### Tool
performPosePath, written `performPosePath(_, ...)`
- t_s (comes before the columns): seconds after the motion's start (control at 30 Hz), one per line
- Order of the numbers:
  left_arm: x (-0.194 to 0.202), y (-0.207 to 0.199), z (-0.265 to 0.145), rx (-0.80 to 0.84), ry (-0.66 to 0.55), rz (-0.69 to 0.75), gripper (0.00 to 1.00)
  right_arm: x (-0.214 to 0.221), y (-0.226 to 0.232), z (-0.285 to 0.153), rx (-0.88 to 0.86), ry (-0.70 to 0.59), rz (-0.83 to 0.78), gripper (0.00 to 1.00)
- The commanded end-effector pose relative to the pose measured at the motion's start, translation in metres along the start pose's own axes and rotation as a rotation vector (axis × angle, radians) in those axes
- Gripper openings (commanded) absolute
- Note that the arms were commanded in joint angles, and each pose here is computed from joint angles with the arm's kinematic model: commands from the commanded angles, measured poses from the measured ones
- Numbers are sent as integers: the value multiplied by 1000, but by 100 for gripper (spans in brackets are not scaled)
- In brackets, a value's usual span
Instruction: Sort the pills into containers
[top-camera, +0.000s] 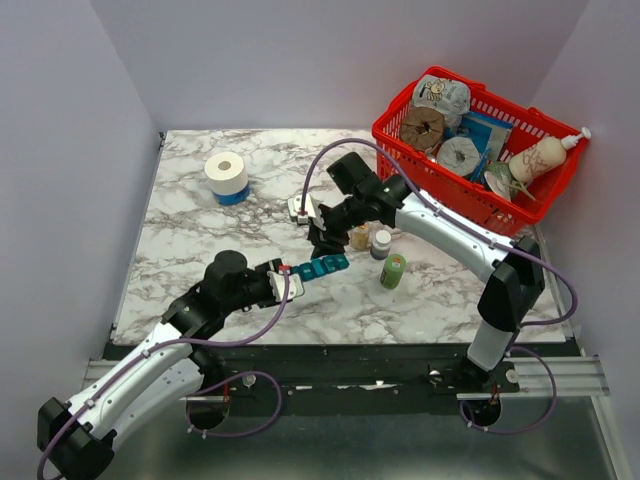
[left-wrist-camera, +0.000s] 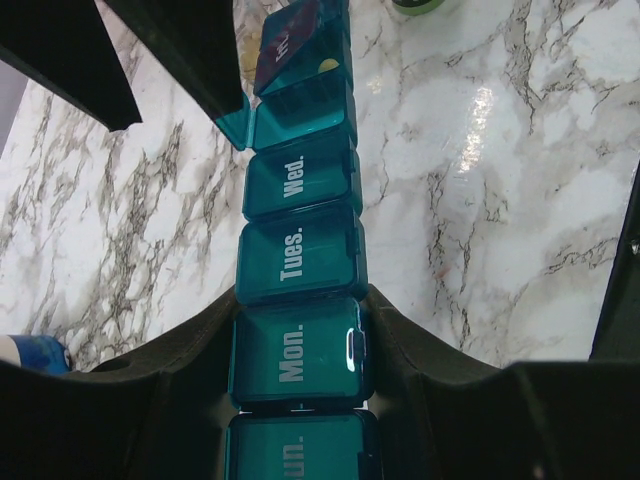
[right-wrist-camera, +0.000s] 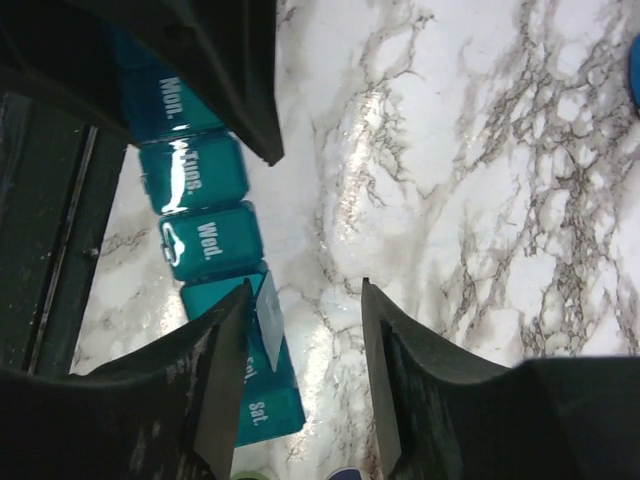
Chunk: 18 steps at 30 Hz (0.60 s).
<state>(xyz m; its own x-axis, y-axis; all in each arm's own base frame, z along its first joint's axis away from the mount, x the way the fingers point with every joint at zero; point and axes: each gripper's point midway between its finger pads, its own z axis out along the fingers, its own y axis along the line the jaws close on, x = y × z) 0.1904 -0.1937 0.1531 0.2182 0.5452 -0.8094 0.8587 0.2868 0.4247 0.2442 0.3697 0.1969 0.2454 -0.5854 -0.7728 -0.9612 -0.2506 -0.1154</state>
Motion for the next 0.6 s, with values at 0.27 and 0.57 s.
performPosePath(0.27, -8, 1, 2, -10, -49, 23, 0, 15, -21, 26, 36, 26, 99, 47)
performPosePath(0.57, -2, 0, 2, -21, -34, 19, 0, -34, -6, -25, -4, -107, 84, 69)
